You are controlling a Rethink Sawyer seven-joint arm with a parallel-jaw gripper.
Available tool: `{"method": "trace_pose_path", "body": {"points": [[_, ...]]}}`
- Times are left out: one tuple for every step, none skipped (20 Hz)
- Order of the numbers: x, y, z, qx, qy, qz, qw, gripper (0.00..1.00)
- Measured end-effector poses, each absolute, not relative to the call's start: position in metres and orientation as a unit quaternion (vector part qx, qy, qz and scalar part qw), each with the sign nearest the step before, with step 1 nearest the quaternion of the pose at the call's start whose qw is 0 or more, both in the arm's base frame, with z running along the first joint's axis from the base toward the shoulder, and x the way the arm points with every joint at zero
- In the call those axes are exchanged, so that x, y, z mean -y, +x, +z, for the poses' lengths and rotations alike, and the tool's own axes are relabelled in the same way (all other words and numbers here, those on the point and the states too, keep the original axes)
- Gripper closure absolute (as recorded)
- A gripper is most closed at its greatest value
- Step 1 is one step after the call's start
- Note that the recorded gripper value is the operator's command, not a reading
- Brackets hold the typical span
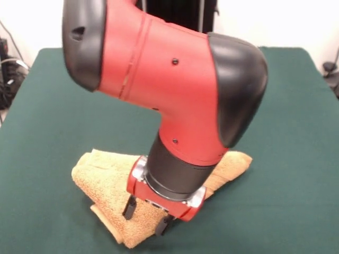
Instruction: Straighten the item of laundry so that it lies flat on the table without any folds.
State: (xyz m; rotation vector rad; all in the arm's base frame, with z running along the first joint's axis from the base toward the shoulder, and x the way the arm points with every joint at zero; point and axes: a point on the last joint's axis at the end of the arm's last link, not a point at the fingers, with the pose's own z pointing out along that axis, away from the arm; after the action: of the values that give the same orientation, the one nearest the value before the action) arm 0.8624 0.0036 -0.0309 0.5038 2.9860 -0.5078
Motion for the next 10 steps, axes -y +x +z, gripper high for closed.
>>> {"method": "trace_pose_path", "body": {"points": [[-0.002, 0.862, -0.031, -0.972, 0.166, -0.163, 0.035, 0.00], [-0.001, 0.863, -0.030, -0.972, 0.168, -0.161, 0.034, 0.00], [0.002, 0.863, -0.030, -0.972, 0.171, -0.158, 0.033, 0.00], [0.004, 0.863, -0.030, -0.972, 0.173, -0.157, 0.033, 0.00], [0.006, 0.863, -0.030, -0.972, 0.174, -0.156, 0.033, 0.00], [0.011, 0.863, -0.030, -0.971, 0.178, -0.155, 0.033, 0.00], [0.014, 0.863, -0.030, -0.971, 0.180, -0.154, 0.033, 0.00], [0.015, 0.863, -0.030, -0.971, 0.181, -0.154, 0.033, 0.00], [0.016, 0.863, -0.030, -0.971, 0.181, -0.154, 0.033, 0.00], [0.019, 0.864, -0.031, -0.970, 0.183, -0.154, 0.033, 0.00]]}}
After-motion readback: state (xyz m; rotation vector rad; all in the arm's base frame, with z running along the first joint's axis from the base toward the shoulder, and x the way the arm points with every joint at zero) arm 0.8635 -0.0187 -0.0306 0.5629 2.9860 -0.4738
